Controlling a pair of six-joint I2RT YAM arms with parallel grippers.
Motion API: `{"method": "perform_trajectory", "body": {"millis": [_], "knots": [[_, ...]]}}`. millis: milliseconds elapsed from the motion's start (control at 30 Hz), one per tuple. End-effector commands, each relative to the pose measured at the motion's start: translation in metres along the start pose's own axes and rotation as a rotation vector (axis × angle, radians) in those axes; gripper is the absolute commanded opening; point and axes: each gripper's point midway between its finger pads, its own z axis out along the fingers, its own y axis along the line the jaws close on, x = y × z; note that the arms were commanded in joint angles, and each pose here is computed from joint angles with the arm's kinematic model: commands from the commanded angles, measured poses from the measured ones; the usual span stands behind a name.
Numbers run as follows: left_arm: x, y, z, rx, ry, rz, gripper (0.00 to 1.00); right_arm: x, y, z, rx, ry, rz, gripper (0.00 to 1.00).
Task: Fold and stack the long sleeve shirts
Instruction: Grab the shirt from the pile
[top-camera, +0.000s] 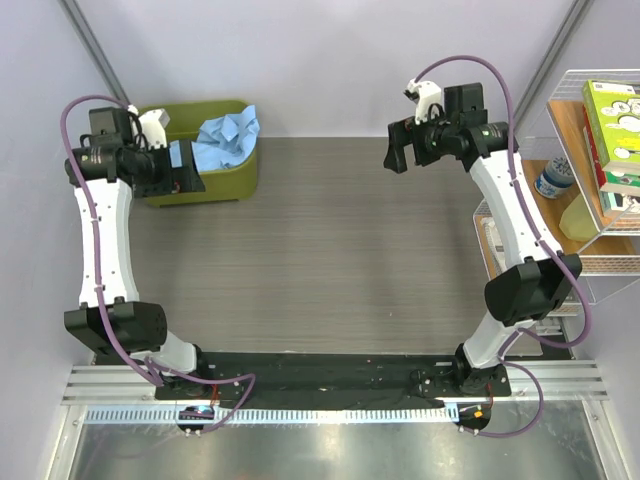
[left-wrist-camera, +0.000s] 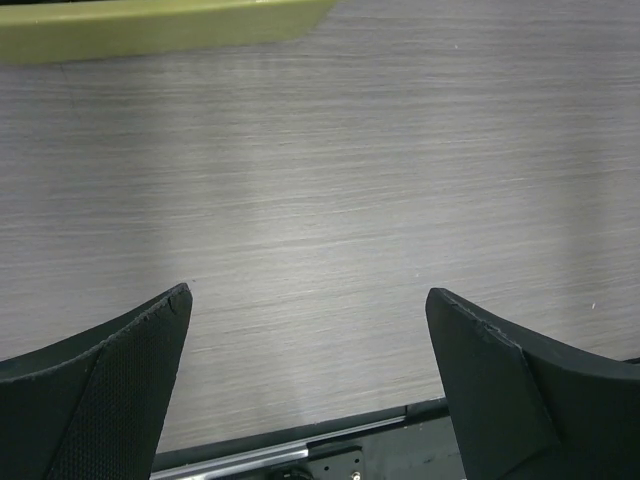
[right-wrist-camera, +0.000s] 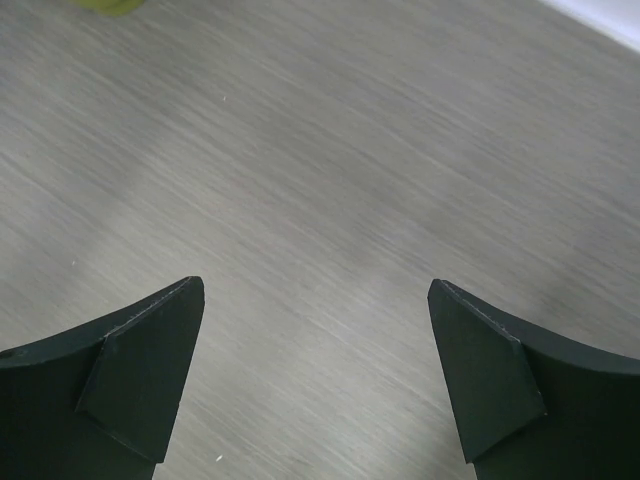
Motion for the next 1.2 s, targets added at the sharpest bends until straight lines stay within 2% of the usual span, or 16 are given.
{"method": "perform_trajectory", "body": {"millis": [0,233,433,467,500,600,633,733,900,1167], "knots": [[-0.012,-0.001,-0.01,-0.012,-0.054,0.017,1.0,-0.01,0.011,-0.014,-0.023,-0.045,-0.01,1.0],[-0.042,0.006,-0.008,-0.045,-0.112,0.032,1.0,-0.003,0.005,-0.013,-0.003,-0.024,-0.034,1.0],[-0.101,0.029,0.004,-0.143,-0.235,0.038,1.0,0.004,-0.001,-0.016,0.039,-0.006,-0.057,1.0],[-0.107,0.036,0.021,-0.149,-0.222,0.033,1.0,0.006,-0.004,-0.017,0.049,-0.001,-0.061,1.0],[-0.123,0.04,0.023,-0.16,-0.27,0.04,1.0,0.007,-0.004,-0.017,0.052,0.003,-0.066,1.0],[-0.14,0.055,0.058,-0.176,-0.287,0.029,1.0,0.012,-0.005,-0.022,0.07,0.011,-0.08,1.0],[-0.153,0.06,0.067,-0.189,-0.328,0.022,1.0,0.015,-0.005,-0.025,0.076,0.014,-0.082,1.0],[-0.16,0.073,0.112,-0.184,-0.322,0.016,1.0,0.019,-0.009,-0.03,0.102,0.021,-0.101,1.0],[-0.153,0.09,0.187,-0.185,-0.25,0.021,1.0,0.024,-0.013,-0.033,0.131,0.038,-0.124,1.0],[-0.129,0.124,0.276,-0.254,-0.195,0.053,1.0,0.041,-0.023,-0.02,0.148,0.103,-0.134,1.0]]}}
